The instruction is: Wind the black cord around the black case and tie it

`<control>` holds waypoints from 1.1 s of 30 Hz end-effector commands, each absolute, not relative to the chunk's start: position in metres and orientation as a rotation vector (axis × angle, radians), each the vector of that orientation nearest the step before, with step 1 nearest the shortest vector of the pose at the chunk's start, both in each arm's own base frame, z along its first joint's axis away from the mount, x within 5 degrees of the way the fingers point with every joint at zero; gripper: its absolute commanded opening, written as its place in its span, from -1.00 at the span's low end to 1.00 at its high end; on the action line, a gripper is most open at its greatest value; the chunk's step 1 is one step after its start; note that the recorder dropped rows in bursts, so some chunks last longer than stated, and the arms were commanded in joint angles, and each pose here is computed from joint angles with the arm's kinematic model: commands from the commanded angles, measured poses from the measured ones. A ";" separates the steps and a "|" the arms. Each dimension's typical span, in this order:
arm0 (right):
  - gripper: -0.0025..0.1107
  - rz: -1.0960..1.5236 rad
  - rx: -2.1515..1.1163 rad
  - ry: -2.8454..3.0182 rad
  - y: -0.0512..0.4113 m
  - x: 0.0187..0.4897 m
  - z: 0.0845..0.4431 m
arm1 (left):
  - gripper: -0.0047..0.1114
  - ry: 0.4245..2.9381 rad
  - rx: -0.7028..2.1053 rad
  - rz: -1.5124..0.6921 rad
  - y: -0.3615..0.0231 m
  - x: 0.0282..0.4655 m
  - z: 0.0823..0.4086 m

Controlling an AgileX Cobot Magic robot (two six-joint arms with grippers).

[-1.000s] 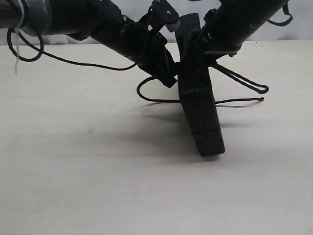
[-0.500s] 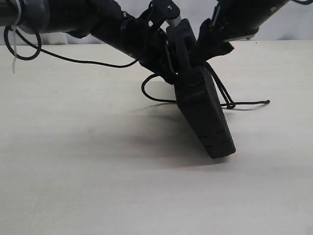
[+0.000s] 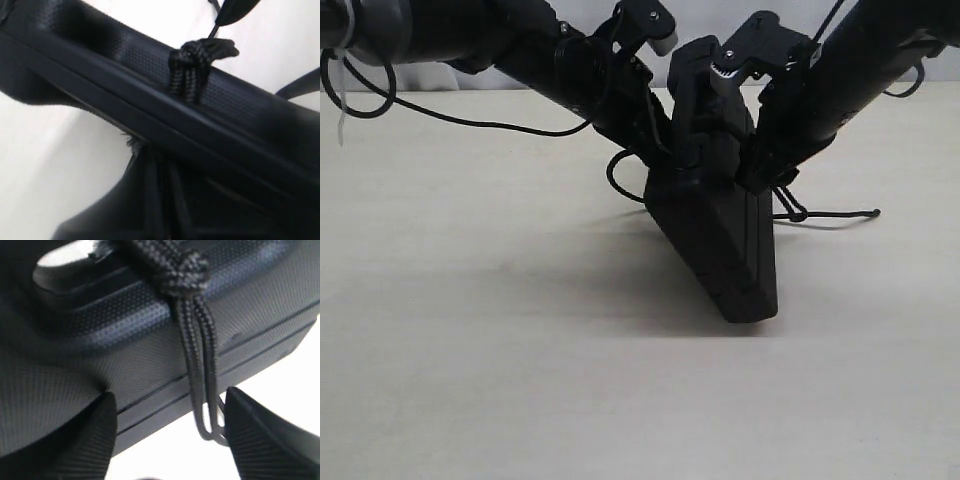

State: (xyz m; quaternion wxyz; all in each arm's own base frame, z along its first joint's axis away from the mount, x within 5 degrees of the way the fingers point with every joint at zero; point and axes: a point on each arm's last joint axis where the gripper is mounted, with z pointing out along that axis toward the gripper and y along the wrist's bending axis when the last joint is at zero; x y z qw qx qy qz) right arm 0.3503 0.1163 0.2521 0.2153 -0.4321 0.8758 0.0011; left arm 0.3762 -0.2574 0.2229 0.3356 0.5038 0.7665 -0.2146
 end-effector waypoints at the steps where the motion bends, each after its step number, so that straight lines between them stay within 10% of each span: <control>1: -0.12 0.015 -1.183 2.407 0.120 0.356 0.245 | -0.91 1.978 1.418 -0.477 -0.253 0.371 0.231; 10: -0.11 0.070 -1.175 2.419 0.122 0.354 0.245 | -0.92 2.069 1.155 -0.500 -0.178 0.387 0.283; 17: -0.08 0.086 -1.172 2.425 0.123 0.352 0.246 | -0.92 2.213 1.242 -0.586 -0.181 0.395 0.231; 24: 0.01 0.130 -1.139 2.419 0.126 0.353 0.251 | 0.32 2.349 1.263 -0.463 -0.173 0.401 0.204; 28: 0.01 0.205 -0.987 2.458 0.130 0.357 0.265 | 0.33 2.437 0.902 -0.519 -0.172 0.407 0.214; 33: 0.00 0.248 -0.914 2.503 0.132 0.358 0.286 | 0.33 2.350 1.154 -0.667 -0.189 0.399 0.197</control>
